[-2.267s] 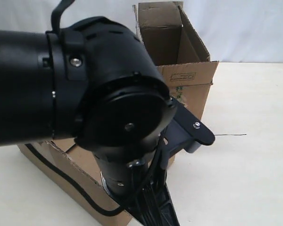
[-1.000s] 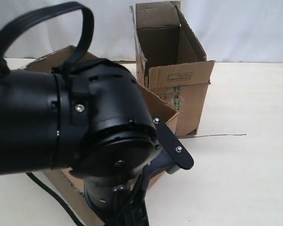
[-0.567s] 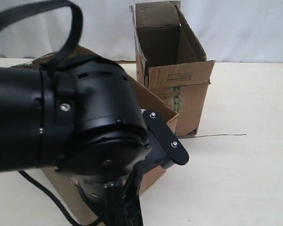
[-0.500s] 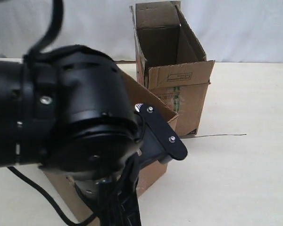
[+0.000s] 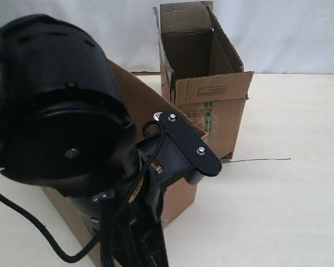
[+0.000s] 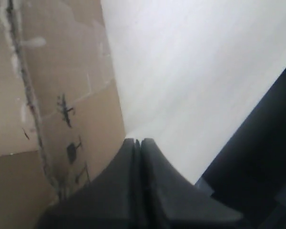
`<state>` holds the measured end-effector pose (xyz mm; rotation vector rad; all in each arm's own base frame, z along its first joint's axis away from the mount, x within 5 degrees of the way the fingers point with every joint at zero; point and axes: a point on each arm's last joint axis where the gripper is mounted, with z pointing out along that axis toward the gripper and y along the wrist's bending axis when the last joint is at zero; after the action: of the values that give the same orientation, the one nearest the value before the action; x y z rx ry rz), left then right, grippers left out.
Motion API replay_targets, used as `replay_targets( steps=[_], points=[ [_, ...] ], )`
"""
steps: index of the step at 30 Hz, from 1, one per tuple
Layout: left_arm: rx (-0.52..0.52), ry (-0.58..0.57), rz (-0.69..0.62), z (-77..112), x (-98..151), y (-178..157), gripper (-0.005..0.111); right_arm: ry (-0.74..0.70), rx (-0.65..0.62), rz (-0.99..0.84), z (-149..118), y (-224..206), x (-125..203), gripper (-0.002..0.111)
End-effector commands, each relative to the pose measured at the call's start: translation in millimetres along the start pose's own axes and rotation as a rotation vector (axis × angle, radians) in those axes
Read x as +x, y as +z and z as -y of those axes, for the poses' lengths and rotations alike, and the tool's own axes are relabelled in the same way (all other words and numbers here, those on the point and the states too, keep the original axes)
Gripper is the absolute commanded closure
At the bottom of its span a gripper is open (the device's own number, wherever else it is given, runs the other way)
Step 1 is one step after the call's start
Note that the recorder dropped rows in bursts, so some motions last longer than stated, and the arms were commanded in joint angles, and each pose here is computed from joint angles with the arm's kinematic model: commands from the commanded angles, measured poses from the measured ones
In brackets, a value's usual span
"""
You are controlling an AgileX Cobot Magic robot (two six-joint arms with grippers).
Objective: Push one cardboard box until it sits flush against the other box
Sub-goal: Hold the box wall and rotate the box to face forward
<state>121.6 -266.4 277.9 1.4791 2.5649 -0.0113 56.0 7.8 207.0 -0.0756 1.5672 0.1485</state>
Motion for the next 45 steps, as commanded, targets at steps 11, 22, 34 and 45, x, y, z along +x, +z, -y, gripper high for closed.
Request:
replay_targets(
  steps=[11, 22, 34, 45],
  points=[
    [-0.05, -0.027, -0.125, -41.8, 15, 21, 0.107, -0.006, -0.005, 0.007, 0, 0, 1, 0.103],
    [-0.188, -0.013, -0.179, -83.3, 25, 29, 0.107, -0.006, -0.005, 0.007, 0, 0, 1, 0.103],
    [-0.274, 0.016, -0.088, -124.4, 23, 30, 0.107, -0.006, -0.005, 0.007, 0, 0, 1, 0.103],
    [-0.33, -0.041, -0.005, -160.9, 27, 30, 0.107, -0.006, -0.005, 0.007, 0, 0, 1, 0.103]
  ],
)
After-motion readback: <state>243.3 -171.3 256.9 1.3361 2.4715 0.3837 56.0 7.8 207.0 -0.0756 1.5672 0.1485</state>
